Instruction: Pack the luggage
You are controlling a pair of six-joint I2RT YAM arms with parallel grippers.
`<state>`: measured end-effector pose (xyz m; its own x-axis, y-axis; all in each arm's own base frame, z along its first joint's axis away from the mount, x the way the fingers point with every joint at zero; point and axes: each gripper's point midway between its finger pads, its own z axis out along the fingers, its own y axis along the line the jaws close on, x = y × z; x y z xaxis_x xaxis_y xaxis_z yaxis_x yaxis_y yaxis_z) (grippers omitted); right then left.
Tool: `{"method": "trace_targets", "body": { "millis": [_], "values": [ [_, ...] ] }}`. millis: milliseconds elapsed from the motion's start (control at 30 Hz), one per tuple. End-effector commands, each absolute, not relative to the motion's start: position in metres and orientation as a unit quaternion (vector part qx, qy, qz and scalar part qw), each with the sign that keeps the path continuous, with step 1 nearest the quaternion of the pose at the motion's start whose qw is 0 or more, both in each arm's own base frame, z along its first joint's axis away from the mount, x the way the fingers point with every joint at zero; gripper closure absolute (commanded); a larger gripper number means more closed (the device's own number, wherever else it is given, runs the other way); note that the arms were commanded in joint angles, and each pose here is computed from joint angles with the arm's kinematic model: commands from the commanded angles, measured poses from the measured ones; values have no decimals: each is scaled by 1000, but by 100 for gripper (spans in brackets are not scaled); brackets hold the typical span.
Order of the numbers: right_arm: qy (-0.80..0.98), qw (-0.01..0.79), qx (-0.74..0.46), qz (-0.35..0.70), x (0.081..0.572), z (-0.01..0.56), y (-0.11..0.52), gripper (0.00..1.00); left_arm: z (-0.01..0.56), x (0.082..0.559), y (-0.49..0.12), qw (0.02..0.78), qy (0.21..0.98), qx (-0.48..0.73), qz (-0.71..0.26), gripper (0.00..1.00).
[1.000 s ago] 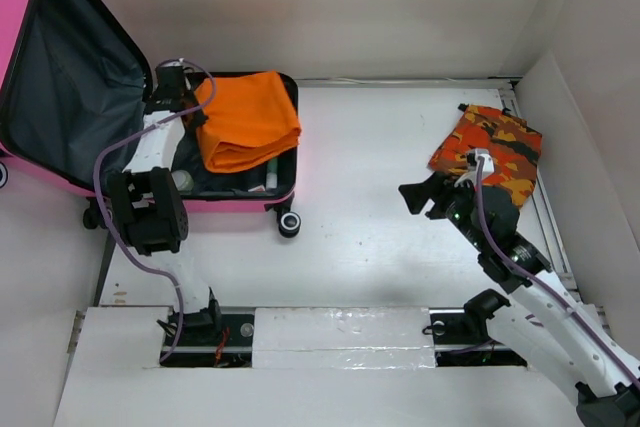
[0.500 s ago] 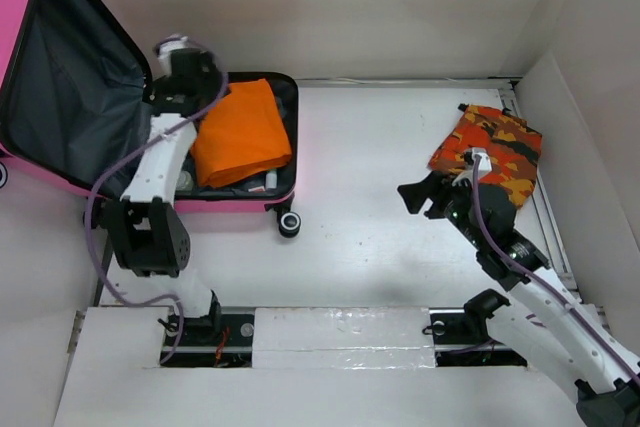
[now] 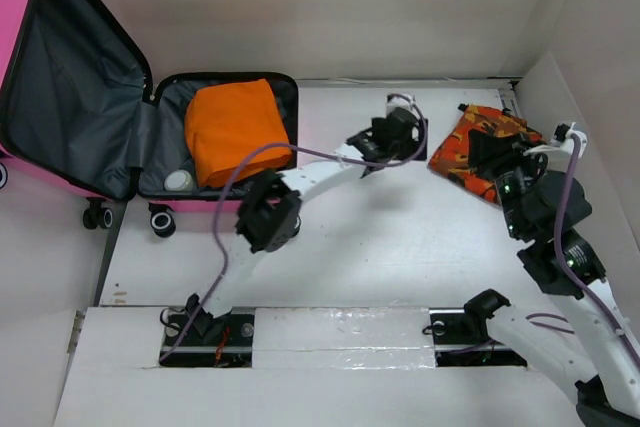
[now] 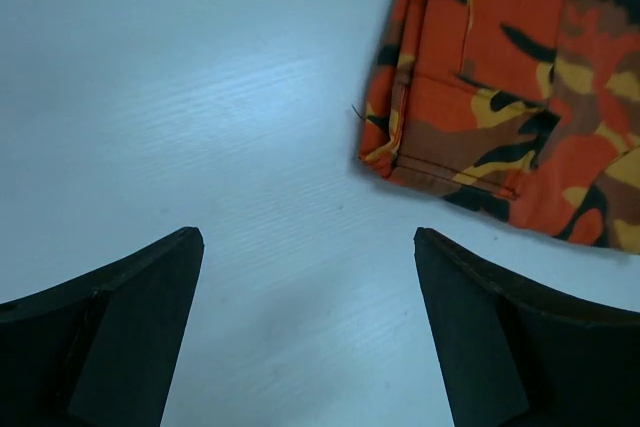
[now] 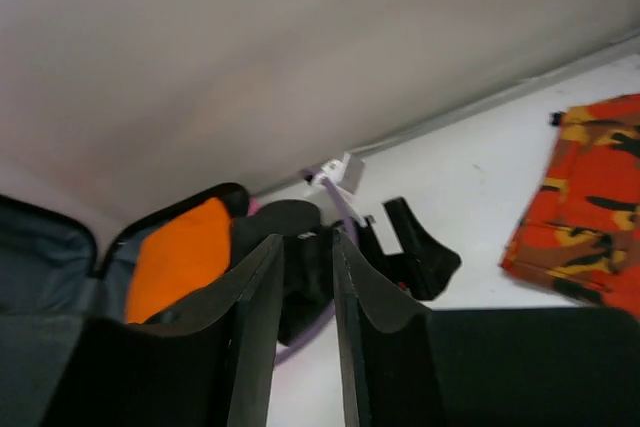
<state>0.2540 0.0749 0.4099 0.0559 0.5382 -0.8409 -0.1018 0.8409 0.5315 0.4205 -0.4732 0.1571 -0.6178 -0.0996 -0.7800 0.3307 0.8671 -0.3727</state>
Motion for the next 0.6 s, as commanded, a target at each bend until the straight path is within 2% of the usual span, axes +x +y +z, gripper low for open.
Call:
{"method": "trace_targets", "body": {
  "millis": [0,67,200,300,567],
  "values": [
    [680,688,211,139,269,380,53,67,160,428,-520,418,852,75,-307,18],
    [695,677,196,145,272,370,58,64,124,430,-538,392,858,81,-322,18],
    [693,675,166,192,262,364,72,59,108,438,-556,386,845,66,-365,18],
    [700,667,147,208,261,360,82,59,102,441,-568,386,834,64,-388,18],
    [699,664,137,228,258,361,89,57,75,431,-592,352,829,71,-428,32]
  ]
}}
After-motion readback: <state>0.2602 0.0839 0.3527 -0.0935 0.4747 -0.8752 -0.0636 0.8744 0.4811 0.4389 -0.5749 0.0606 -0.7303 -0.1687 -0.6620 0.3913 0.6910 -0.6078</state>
